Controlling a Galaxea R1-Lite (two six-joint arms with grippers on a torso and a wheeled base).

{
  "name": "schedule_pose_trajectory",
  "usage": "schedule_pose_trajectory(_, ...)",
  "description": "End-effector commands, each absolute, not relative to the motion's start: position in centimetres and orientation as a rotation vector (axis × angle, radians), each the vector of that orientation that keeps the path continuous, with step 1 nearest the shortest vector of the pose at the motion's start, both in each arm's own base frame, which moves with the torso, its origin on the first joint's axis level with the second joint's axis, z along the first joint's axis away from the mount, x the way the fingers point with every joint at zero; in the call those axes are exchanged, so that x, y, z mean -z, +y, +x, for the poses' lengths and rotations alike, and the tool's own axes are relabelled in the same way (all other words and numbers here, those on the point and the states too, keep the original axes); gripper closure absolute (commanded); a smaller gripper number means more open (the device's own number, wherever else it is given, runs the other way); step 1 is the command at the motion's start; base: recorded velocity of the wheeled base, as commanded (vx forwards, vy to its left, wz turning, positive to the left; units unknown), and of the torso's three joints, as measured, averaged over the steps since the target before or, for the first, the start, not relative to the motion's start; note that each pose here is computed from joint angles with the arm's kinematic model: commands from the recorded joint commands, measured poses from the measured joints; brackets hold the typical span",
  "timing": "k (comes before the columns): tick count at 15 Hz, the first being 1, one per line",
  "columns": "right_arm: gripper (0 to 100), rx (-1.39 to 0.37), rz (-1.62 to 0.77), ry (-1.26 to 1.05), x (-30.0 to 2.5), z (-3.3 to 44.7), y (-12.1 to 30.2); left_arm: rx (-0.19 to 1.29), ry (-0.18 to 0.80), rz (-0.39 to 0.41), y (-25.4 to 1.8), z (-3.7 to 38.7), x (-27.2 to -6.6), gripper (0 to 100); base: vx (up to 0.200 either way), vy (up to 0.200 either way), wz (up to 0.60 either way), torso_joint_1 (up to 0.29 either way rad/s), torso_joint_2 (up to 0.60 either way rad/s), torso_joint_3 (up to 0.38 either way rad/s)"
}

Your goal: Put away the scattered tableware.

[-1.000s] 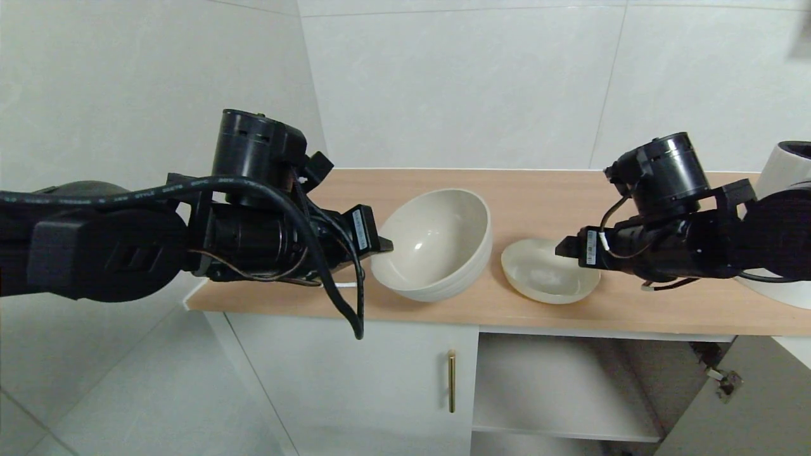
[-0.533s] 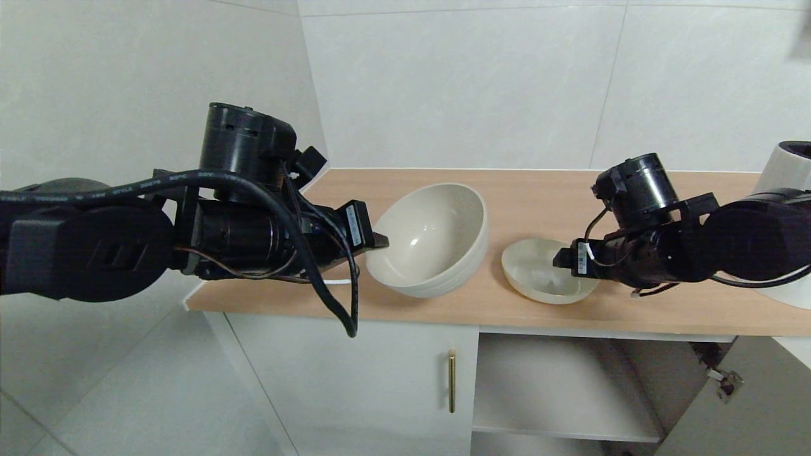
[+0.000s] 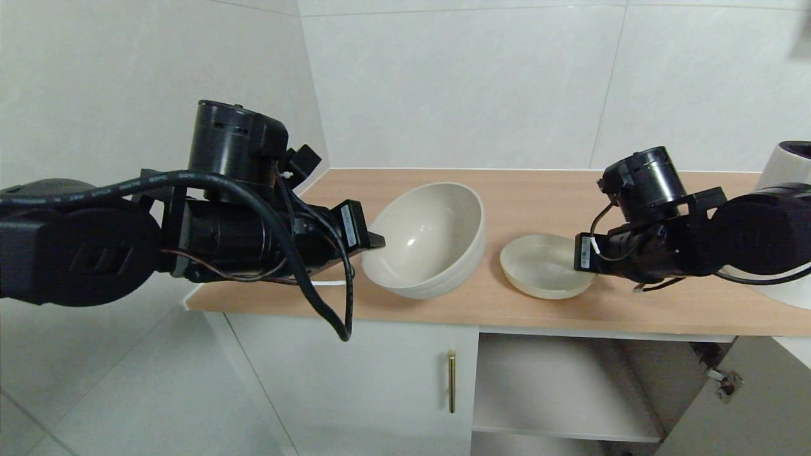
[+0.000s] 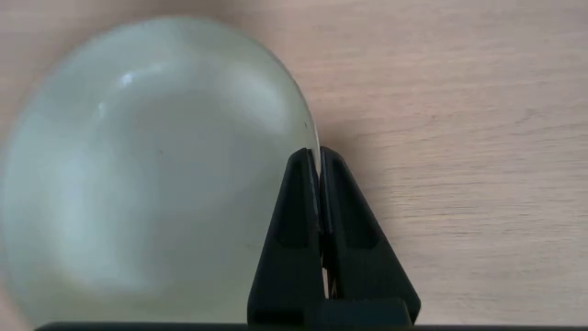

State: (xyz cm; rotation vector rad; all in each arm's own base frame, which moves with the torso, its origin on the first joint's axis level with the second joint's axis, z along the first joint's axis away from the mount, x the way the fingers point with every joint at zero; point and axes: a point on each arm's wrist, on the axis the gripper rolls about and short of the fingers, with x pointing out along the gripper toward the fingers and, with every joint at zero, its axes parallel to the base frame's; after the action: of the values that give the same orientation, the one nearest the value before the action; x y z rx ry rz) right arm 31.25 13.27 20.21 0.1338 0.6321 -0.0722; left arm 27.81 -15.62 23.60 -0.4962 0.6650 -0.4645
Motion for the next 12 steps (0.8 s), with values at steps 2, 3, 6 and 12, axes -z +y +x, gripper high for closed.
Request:
schedule_pose_trajectory(2, 100, -0.004, 0.182, 0.603, -23.7, 28.4, 12.0, 0.472, 0.642, -0.480, -14.5, 25.8, -24.3, 100, 0.000, 0.000, 0.00, 0.000, 0.00, 0.000)
schedule_pose_trajectory(3, 100, -0.056, 0.204, 0.601, -25.3, 26.6, 11.4, 0.482, 0.639, -0.447, -13.8, 24.6, -24.1, 100, 0.000, 0.000, 0.00, 0.000, 0.00, 0.000)
schedule_pose_trajectory(6, 100, -0.132, 0.225, 0.625, -27.7, 22.2, 9.6, 0.491, 0.642, -0.425, -12.9, 22.8, -23.7, 100, 0.000, 0.000, 0.00, 0.000, 0.00, 0.000)
schedule_pose_trajectory(12, 100, -0.252, 0.239, 0.714, -26.6, 17.5, 7.9, 0.469, 0.699, -0.413, -11.0, 19.3, -21.6, 100, 0.000, 0.000, 0.00, 0.000, 0.00, 0.000)
